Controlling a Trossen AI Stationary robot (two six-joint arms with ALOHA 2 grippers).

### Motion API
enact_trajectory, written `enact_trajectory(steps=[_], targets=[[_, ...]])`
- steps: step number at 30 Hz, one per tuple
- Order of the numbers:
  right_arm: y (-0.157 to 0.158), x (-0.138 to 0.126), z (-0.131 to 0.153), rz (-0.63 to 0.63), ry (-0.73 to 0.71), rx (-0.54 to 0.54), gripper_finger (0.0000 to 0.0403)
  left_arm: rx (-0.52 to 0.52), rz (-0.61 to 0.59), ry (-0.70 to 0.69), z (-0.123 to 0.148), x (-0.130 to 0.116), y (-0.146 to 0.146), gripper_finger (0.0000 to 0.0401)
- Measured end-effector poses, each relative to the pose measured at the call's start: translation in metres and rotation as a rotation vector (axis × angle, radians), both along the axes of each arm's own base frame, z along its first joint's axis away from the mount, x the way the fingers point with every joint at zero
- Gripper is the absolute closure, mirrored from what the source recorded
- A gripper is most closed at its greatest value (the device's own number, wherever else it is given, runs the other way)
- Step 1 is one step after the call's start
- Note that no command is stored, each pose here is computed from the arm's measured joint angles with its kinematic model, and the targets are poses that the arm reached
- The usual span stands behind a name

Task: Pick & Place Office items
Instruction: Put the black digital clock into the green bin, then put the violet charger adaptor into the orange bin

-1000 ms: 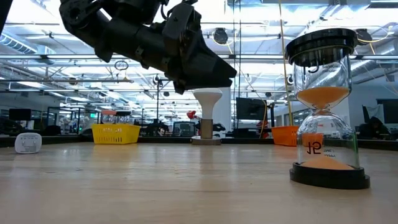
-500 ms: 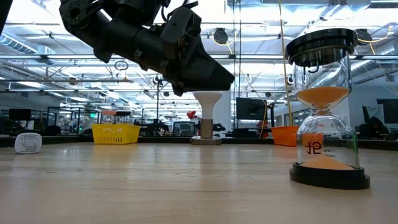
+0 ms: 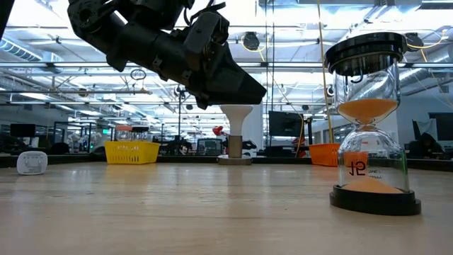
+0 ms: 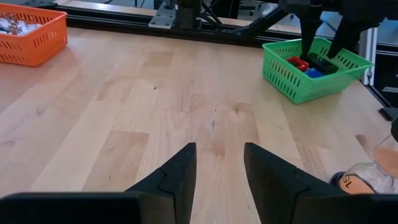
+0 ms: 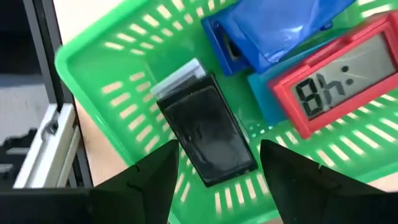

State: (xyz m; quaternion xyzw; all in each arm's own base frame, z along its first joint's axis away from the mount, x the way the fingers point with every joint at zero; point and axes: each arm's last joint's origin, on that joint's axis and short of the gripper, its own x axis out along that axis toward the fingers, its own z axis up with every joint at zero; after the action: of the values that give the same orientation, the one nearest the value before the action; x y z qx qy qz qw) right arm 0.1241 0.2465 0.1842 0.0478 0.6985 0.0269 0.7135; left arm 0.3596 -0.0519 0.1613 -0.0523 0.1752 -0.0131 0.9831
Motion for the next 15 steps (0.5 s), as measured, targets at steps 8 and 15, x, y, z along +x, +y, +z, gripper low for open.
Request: enact_trajectory(steps=[8, 15], targets=[[-0.008, 0.001, 0.018, 0.001, -0.027, 0.065, 0.0238, 0.029, -0.004, 0.009, 0.002, -0.002, -0.004, 0.0265], [-0.032, 0.017, 0.030, 0.079, -0.410, -0.065, 0.0356, 0.097, 0.075, -0.032, -0.002, -0.016, -0.017, 0.0332]])
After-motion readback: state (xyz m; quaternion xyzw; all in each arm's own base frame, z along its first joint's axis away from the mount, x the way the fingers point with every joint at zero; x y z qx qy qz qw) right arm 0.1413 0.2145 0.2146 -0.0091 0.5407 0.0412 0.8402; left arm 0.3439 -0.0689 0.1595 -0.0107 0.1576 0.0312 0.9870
